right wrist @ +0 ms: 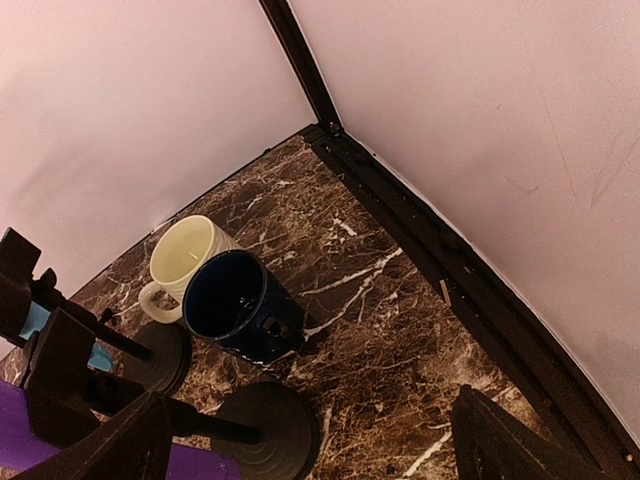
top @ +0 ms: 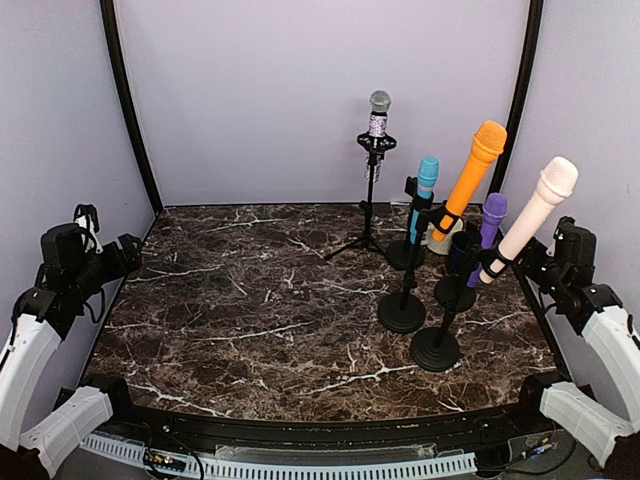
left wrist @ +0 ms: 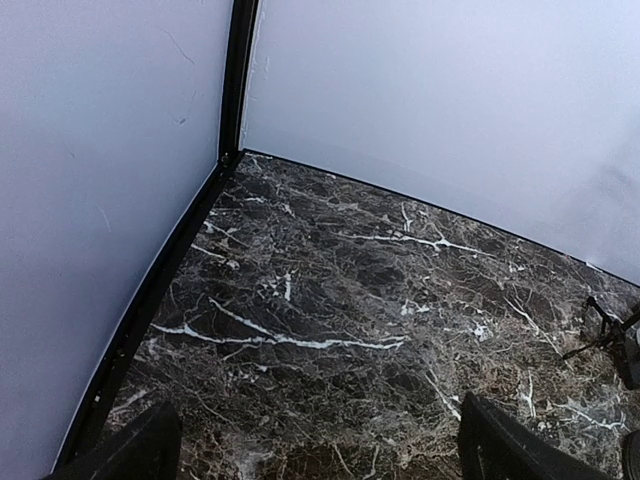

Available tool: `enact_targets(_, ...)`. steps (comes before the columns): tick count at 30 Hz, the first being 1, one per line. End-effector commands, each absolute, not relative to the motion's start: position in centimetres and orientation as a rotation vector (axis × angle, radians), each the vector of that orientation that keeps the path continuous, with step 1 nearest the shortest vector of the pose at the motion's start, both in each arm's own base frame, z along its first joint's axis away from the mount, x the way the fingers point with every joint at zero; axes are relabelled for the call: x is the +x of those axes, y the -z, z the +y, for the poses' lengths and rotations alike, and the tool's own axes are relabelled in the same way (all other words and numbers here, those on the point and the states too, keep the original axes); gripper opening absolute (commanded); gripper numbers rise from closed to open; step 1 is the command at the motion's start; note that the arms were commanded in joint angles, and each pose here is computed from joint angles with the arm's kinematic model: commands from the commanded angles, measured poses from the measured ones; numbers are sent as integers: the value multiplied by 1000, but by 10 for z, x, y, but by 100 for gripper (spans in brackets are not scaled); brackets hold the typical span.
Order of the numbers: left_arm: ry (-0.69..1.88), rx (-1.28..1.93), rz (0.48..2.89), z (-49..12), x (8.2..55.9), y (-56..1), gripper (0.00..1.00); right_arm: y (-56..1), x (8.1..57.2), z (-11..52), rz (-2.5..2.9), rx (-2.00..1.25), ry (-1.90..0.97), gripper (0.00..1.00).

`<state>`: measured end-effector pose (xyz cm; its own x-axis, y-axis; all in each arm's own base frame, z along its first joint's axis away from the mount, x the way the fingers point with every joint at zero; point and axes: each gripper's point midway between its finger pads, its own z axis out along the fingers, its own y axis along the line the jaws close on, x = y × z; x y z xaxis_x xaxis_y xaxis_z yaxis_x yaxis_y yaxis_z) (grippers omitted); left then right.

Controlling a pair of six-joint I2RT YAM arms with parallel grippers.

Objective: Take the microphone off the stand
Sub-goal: Pick up the microphone stand with the microphone from the center of the board.

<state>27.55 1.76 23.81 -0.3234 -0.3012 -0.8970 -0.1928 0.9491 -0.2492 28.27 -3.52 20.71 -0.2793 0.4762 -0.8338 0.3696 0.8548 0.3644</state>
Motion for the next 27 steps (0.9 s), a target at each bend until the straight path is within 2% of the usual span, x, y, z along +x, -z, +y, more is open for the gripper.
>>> enact_targets(1,118,-380,1905,18,276,-247,99,-222,287,-36,1842,641,-129,99)
enact_targets(12,166,-291,1857,7,273,-255,99,-220,287,-35,1835,643,-146,98)
enact_targets(20,442,-99,1915,-43,269,-243,93,-222,288,-33,1863,634,-142,98)
enact_targets(27,641,117,1822,-97,264,-285,92,-232,295,-13,1838,539,-263,98)
